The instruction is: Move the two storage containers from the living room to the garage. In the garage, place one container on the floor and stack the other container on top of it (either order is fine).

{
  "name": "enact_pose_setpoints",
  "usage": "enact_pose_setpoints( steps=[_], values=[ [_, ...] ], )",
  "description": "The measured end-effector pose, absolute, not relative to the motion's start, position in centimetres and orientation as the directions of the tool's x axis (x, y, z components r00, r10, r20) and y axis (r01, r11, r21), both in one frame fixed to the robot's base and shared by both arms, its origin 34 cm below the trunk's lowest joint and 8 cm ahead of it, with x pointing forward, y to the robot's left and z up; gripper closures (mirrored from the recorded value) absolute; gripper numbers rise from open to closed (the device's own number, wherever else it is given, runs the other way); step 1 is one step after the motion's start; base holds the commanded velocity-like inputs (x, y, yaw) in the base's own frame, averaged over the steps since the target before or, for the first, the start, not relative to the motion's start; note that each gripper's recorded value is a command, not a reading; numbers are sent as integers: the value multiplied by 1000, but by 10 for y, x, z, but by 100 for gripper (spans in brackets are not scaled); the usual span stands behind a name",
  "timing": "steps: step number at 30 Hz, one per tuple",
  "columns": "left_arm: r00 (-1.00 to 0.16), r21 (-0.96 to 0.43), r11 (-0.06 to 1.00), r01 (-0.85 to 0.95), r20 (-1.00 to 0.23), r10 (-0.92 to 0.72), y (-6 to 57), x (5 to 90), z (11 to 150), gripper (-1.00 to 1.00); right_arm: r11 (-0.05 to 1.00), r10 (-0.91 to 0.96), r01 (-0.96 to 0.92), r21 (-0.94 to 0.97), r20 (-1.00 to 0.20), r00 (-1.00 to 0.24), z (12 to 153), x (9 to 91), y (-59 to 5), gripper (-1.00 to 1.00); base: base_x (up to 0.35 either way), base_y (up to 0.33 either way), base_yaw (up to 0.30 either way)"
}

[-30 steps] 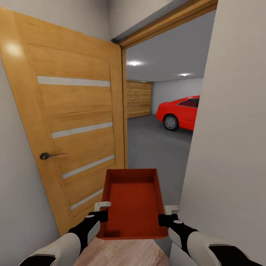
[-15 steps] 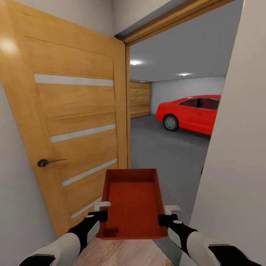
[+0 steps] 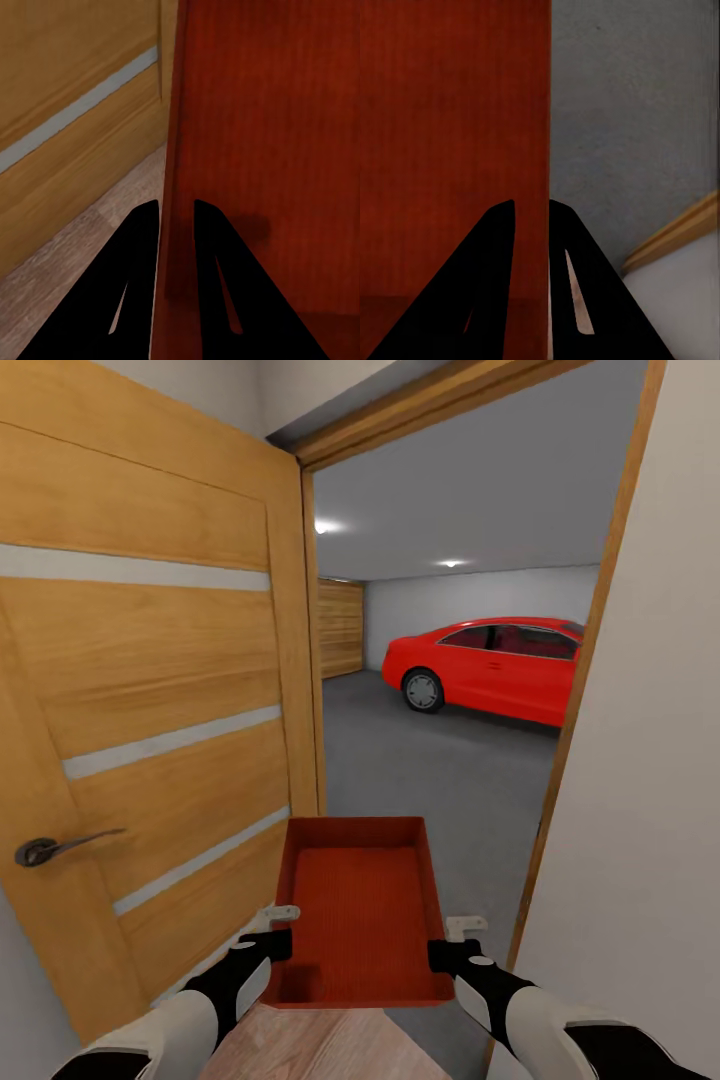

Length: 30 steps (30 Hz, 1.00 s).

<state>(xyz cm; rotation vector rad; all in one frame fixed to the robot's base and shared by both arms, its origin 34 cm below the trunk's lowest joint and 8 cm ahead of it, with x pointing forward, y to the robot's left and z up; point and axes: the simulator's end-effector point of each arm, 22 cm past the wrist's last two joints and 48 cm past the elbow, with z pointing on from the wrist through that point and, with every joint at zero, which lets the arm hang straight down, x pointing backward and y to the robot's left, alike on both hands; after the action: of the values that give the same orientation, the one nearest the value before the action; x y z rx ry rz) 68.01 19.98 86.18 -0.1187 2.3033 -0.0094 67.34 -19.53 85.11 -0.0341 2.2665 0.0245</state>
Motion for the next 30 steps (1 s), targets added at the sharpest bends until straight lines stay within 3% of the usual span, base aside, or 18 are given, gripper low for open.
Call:
enact_pose_setpoints(
  steps=[30],
  values=[
    [-667, -45, 996, -83, -740, -89, 200, 680, 862, 100, 999, -17, -33, 6, -767, -641, 851, 673, -195, 100, 247, 216, -285]
  ],
)
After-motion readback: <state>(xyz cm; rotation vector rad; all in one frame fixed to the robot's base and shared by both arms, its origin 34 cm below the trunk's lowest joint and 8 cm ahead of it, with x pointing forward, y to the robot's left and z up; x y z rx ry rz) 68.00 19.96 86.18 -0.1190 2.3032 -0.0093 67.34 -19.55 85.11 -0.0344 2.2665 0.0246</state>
